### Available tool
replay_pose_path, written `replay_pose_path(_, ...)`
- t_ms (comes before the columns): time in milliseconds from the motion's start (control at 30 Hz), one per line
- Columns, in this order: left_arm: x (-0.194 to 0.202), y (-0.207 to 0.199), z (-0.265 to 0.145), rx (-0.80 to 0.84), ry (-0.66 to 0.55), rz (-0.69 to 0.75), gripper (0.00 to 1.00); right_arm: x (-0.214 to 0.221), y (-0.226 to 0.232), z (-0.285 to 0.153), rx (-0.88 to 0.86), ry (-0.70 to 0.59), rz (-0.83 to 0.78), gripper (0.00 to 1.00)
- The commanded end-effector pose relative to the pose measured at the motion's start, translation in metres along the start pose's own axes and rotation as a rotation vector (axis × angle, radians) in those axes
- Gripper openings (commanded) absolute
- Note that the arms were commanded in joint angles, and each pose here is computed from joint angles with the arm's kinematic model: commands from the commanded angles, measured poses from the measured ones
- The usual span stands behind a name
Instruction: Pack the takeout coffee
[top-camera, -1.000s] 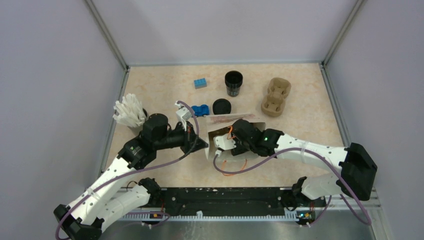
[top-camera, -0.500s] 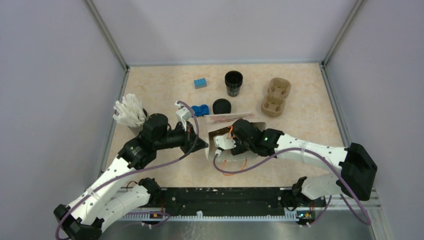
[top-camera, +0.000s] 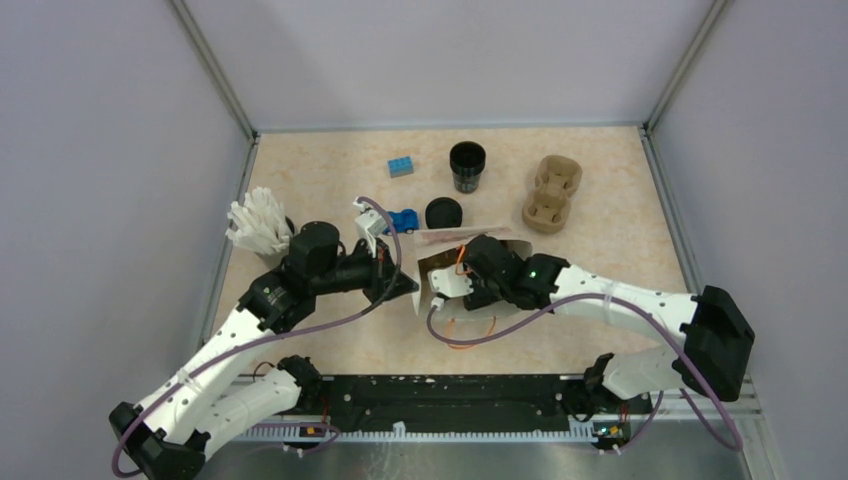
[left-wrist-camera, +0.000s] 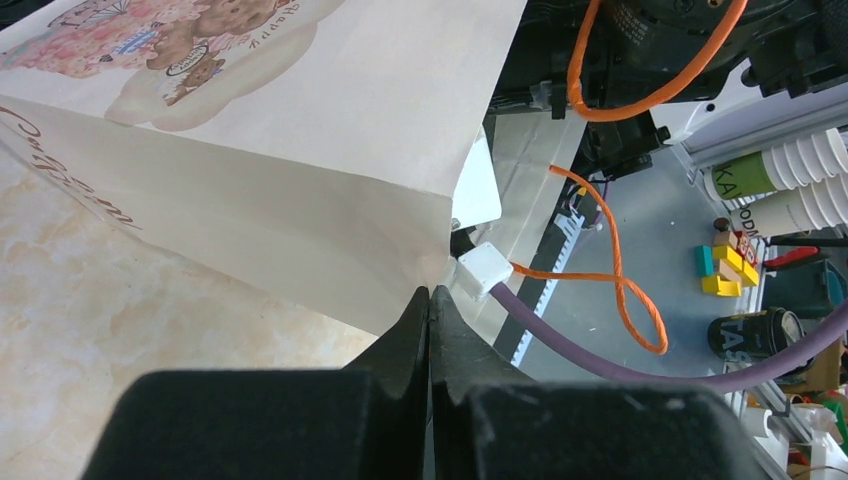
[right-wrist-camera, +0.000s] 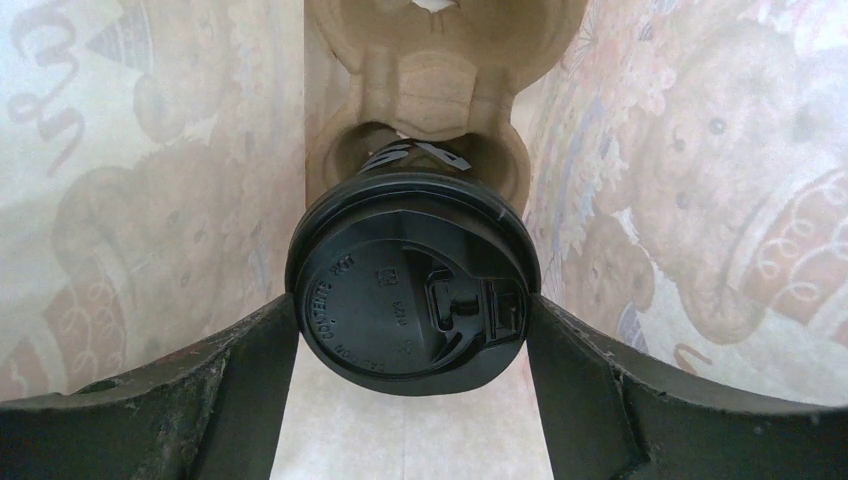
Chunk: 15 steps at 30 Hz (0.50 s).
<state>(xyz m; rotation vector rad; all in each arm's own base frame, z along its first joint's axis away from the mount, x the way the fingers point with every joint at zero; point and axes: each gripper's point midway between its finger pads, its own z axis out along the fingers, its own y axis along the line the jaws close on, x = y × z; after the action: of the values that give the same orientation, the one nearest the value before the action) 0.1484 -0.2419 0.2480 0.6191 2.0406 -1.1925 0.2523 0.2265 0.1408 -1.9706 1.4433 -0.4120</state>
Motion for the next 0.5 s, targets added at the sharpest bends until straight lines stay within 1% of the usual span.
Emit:
replay_pose_path(0,-0.016,-0.008,-0.005,0.011,-0.035,0.055,0.0,-0.007,-0.027,-0.012,0.057,-0.03,0.025,0.78)
replay_pose_path(300,-0.017,-0.005,-0.006,-0.006,-0.032,0.059,0.0,-0.019,-0.037,-0.021,0.044,-0.069,0.043,0.78)
replay_pose_path(467,-0.017,-0.006,-0.004,0.0,-0.032,0.047,0.0,-0.018,-0.036,-0.024,0.031,-0.064,0.04,0.79)
